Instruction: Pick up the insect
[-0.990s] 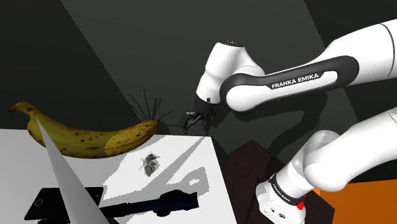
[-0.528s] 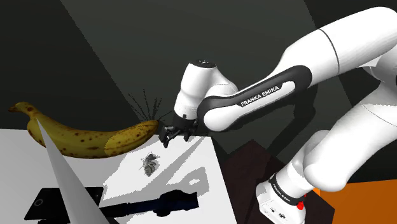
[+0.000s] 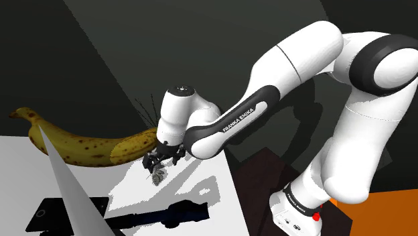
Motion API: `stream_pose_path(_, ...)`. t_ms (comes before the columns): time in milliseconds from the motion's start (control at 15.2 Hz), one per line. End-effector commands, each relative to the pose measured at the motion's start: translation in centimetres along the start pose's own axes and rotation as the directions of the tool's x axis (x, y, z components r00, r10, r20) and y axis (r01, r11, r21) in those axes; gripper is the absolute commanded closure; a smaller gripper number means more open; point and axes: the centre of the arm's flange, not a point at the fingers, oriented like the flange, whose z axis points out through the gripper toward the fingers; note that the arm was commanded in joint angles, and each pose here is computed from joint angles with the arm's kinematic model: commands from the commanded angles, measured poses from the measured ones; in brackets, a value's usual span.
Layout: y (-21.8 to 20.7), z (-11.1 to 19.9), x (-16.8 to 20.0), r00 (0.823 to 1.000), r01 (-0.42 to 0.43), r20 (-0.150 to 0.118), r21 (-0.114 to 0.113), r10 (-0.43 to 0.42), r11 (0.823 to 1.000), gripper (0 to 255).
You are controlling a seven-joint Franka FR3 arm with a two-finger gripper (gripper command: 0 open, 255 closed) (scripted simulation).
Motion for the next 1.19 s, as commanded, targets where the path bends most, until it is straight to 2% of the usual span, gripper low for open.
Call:
stream_pose_path(0, -1.2, 1.3, 0.2, 1.0, -0.004, 0.003, 0.001, 0.004, 1.0, 0)
stream_pose_path(462, -1.0, 5.3, 0.3, 1.0, -0.004, 0.003, 0.001, 0.004, 1.0, 0)
stream_pose_path(594, -1.0, 5.3, 0.3, 1.0, -0.004, 0.003, 0.001, 0.003, 1.0, 0)
stream_pose_path(660, -1.0, 5.3, 0.3, 1.0, -0.003, 0.003, 0.001, 0.003, 1.0, 255)
stream_pose_path(1122, -1.0, 5.3, 0.3, 1.0, -0.003, 0.003, 0.001, 0.003, 1.0, 255)
